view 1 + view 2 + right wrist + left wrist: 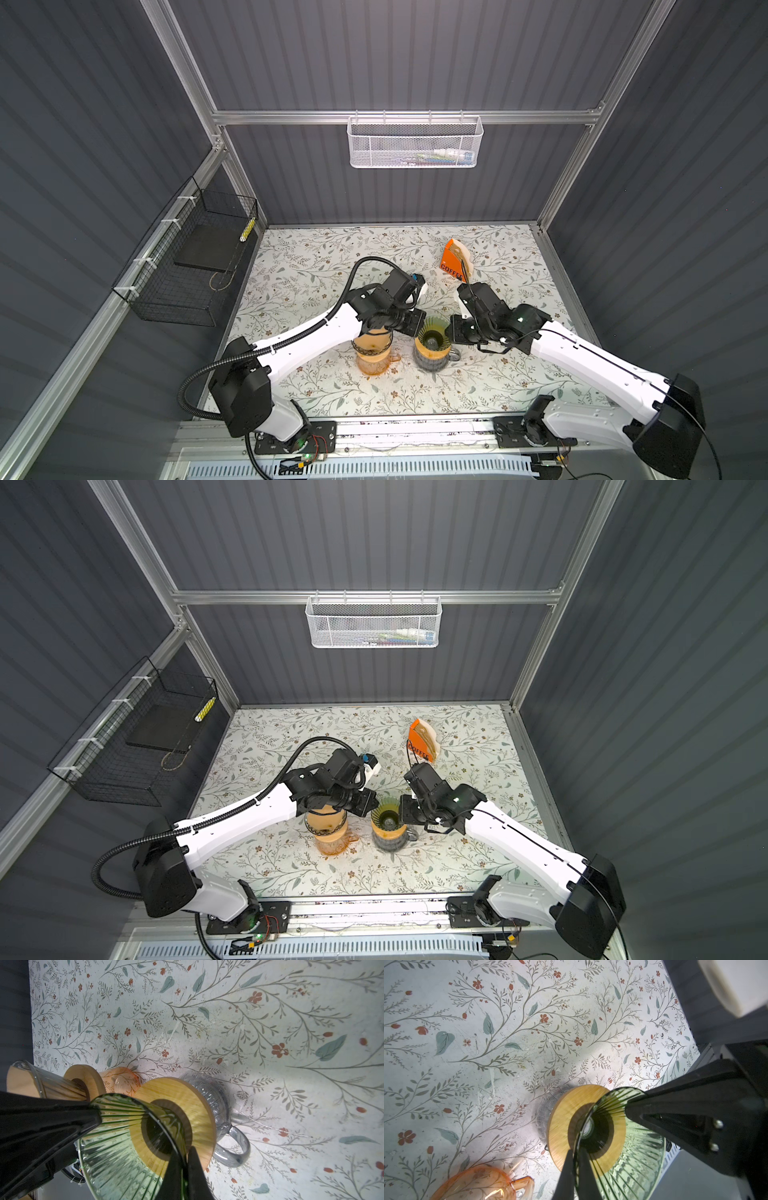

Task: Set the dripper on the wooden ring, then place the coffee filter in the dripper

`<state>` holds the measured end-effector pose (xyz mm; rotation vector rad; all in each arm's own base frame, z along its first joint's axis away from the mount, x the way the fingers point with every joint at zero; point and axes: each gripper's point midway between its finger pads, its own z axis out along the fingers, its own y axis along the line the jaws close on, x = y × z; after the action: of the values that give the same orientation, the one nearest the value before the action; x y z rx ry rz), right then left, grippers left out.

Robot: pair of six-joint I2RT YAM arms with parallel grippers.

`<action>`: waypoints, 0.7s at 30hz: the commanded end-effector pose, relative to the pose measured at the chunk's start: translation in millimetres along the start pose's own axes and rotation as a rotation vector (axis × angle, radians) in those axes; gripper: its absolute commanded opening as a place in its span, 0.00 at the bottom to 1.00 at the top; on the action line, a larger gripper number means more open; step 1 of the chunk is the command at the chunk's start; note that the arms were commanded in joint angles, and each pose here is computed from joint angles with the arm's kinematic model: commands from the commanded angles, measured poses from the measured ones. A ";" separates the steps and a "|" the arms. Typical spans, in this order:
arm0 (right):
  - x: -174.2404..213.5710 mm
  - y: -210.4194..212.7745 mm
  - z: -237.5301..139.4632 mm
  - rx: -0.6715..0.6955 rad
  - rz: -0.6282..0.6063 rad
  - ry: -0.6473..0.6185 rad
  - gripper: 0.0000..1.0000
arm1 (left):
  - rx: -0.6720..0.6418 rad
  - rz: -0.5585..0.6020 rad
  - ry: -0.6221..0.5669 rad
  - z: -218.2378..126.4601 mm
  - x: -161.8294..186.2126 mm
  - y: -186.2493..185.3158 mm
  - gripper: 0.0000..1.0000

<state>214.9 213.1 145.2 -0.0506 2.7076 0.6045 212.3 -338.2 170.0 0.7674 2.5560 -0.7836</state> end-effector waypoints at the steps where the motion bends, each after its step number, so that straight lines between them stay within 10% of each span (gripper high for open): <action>1: 15.7 -44.0 27.1 0.196 -0.053 0.049 0.00 | -0.021 0.015 0.262 30.4 70.3 9.9 0.04; 21: 18.0 -48.0 35.3 0.217 -0.061 0.068 0.00 | -0.053 0.018 0.282 41.6 77.6 15.4 0.03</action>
<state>222.1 212.4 144.7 -0.0411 2.6958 0.5721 220.7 -341.2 167.3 0.7460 2.5336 -0.7630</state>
